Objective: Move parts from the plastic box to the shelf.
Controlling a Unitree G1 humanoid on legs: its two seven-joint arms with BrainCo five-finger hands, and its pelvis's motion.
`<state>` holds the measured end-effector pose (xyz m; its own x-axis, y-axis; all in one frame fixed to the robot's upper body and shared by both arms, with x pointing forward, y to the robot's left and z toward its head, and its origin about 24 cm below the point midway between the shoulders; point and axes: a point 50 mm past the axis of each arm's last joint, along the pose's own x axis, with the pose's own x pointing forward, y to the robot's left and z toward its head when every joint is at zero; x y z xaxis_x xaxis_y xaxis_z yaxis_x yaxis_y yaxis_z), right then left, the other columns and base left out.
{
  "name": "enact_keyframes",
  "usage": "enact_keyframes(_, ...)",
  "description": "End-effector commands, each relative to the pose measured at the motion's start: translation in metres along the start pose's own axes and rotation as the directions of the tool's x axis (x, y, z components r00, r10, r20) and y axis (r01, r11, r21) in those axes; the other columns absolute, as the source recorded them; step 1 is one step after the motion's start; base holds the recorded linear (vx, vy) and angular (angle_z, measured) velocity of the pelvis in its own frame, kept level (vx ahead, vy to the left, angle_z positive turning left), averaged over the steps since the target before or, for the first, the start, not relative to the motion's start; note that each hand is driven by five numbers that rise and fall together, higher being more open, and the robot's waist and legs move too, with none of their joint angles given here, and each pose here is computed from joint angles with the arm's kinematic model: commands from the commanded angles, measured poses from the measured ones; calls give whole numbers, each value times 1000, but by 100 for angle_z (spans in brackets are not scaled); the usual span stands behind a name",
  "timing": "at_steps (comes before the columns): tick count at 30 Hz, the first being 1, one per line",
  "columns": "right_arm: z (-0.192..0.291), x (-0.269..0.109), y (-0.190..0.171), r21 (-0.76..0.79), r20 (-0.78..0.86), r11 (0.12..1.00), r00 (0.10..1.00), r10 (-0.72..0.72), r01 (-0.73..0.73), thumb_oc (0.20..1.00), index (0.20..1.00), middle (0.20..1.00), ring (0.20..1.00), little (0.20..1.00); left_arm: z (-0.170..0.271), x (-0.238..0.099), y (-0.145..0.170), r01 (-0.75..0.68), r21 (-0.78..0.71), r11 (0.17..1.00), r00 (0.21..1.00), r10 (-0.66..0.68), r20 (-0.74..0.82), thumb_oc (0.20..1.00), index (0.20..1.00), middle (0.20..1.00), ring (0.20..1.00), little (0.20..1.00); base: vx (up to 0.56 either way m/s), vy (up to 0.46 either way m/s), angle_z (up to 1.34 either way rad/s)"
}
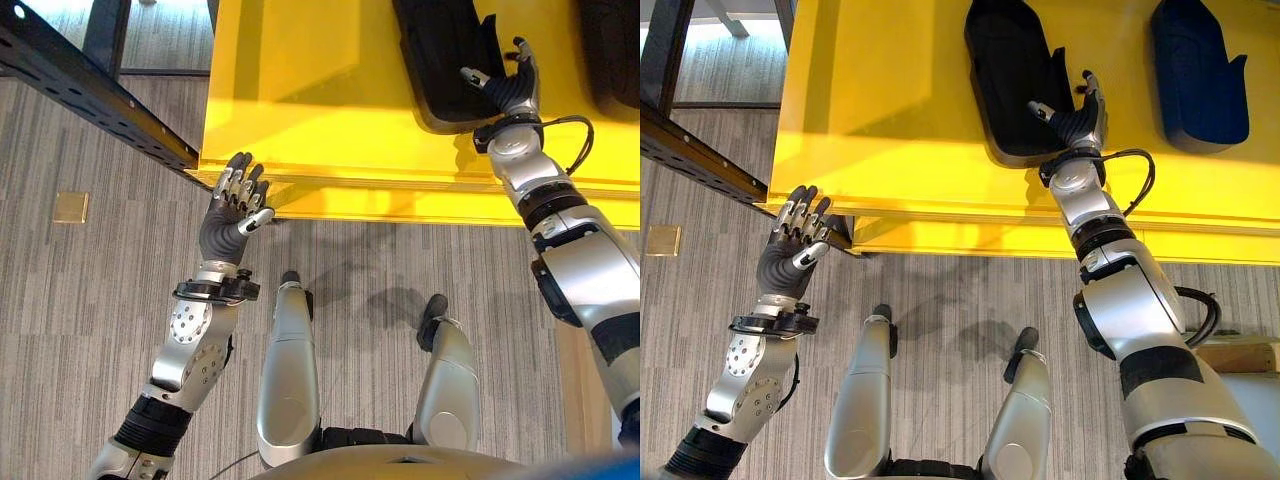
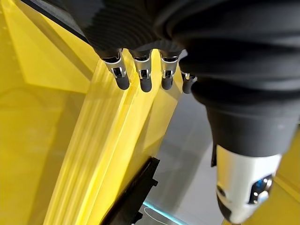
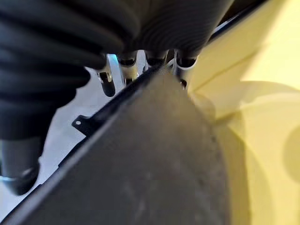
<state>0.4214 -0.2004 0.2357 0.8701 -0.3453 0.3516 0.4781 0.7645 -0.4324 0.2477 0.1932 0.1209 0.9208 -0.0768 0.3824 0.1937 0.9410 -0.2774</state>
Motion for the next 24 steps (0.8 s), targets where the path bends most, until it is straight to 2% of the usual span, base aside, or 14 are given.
enact_keyframes(1,44,9,-10,98,133,994,989,-66,53,1000,1000,1000,1000,1000,28,-2,-14,64,2,998,988,-64,142,1000,1000,1000,1000,1000,0,0,0)
enact_keyframes(24,36,-5,15,273,85,962,996,-15,-9,1000,1000,1000,1000,1000,26,-3,-11,48,2,999,990,-48,130,1000,1000,1000,1000,1000,0,0,0)
